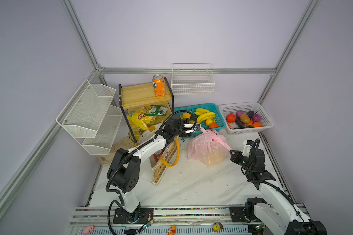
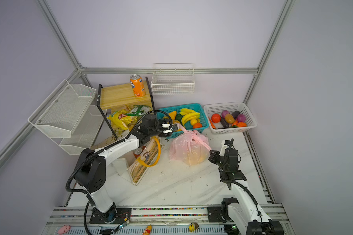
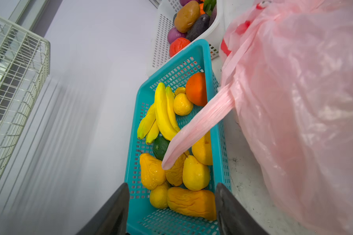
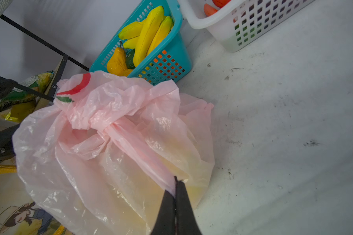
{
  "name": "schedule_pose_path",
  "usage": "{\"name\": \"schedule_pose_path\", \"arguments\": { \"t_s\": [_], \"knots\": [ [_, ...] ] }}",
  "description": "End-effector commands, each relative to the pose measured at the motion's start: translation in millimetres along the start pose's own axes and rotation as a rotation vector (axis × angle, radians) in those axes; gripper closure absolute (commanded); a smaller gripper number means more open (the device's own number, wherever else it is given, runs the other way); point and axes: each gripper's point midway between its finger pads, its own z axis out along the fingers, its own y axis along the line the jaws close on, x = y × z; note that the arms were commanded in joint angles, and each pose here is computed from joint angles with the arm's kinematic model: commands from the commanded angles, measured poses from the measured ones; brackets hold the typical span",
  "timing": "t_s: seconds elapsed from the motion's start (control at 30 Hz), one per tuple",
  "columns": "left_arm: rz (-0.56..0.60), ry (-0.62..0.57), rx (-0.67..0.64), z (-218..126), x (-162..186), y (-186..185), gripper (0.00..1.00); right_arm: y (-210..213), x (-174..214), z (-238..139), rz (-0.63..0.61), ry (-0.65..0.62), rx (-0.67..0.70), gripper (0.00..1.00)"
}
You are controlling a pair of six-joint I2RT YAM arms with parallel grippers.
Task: Place the mixed food into the grocery bags and tie them
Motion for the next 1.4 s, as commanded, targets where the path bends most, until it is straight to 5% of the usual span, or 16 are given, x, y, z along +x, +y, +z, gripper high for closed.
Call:
{"name": "schedule_pose_path", "arguments": {
  "t_s": [0.0, 0.53, 0.67, 0.87, 1.37],
  "knots": [
    [0.133, -0.023, -0.08, 5.2, -23.0, 40.7, 0.31, 19.2, -16.4, -0.1, -0.049, -0.031, -0.07, 1.0],
    [0.237, 0.02, 0.043, 66.1, -7.1, 18.5, 0.36, 24.2, -21.0, -0.6, -0.065, -0.038, -0.084, 1.0],
    [0.201, -0.016, 0.04, 72.1, -13.8, 16.5, 0.53, 23.2, -23.0, -1.0, -0.069, -0.045, -0.073, 1.0],
    [0.165, -0.012, -0.037, 67.6, -11.6, 20.7, 1.0, 17.6, -20.8, -4.4, -0.04, -0.039, -0.039, 1.0],
    [0.078, 0.206, -0.064, 42.7, 78.0, 8.5, 1.0, -76.0, 6.7, -31.5, 0.383, -0.122, 0.12, 1.0]
  ]
}}
